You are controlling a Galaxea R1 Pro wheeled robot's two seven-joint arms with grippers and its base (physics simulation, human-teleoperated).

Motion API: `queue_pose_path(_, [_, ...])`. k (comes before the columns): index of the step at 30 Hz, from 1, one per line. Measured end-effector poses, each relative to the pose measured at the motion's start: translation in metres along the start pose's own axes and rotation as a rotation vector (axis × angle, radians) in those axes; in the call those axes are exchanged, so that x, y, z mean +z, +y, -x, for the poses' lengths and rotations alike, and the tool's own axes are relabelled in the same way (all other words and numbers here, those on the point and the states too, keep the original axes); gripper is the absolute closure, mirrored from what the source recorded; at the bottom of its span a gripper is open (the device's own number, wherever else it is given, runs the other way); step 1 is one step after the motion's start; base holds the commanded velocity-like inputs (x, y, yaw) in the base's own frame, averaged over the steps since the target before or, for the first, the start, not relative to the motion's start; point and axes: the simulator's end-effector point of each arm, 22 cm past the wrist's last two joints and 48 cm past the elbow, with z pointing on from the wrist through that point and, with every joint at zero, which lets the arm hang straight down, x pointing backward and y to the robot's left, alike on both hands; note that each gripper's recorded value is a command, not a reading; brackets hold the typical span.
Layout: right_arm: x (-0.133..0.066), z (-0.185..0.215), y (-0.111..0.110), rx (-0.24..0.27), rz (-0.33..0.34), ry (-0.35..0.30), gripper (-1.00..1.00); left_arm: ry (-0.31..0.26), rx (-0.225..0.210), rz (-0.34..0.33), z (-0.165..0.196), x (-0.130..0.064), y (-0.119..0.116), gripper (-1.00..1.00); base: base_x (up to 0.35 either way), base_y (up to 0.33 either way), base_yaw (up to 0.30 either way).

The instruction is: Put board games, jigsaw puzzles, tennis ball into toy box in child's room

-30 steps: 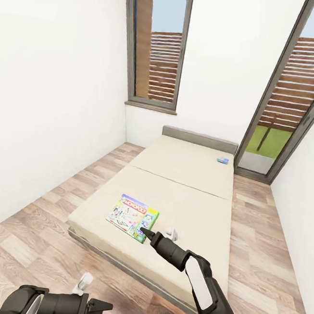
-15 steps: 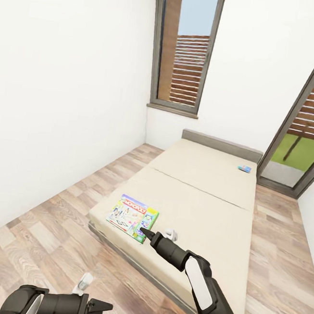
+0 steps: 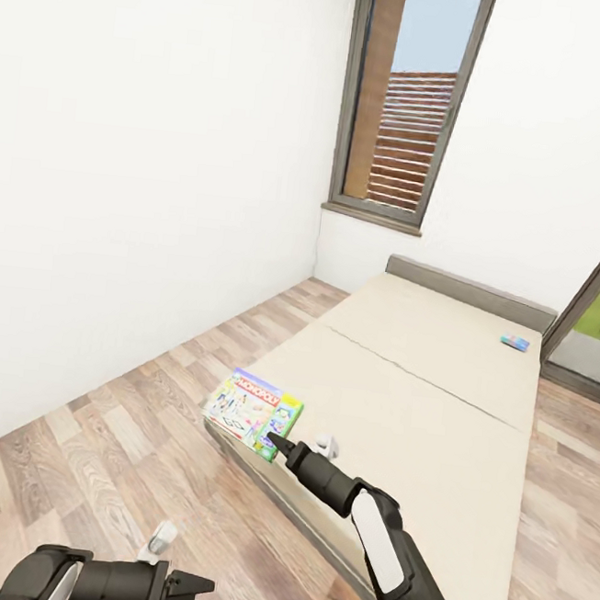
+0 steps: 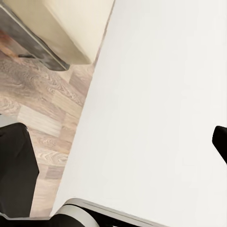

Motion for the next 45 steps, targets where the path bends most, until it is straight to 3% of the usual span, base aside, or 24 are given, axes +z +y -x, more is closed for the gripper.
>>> queue_pose_path(34, [0.003,-0.008,0.005,-0.014,0.005,0.02,1.0,0.0,0.003,0.005,0.0,0.001,0.0,-1.0,0.0,0.0,0.288])
queue_pose_path(40, [0.003,-0.008,0.004,-0.015,0.005,0.021,1.0,0.001,0.002,0.081,-0.001,0.001,0.017,-1.0,0.0,0.0,0.289])
queue_pose_path(45, [0.003,-0.008,0.004,-0.015,0.005,0.019,1.0,0.001,0.002,0.101,-0.001,0.001,0.021,-1.0,0.0,0.0,0.289])
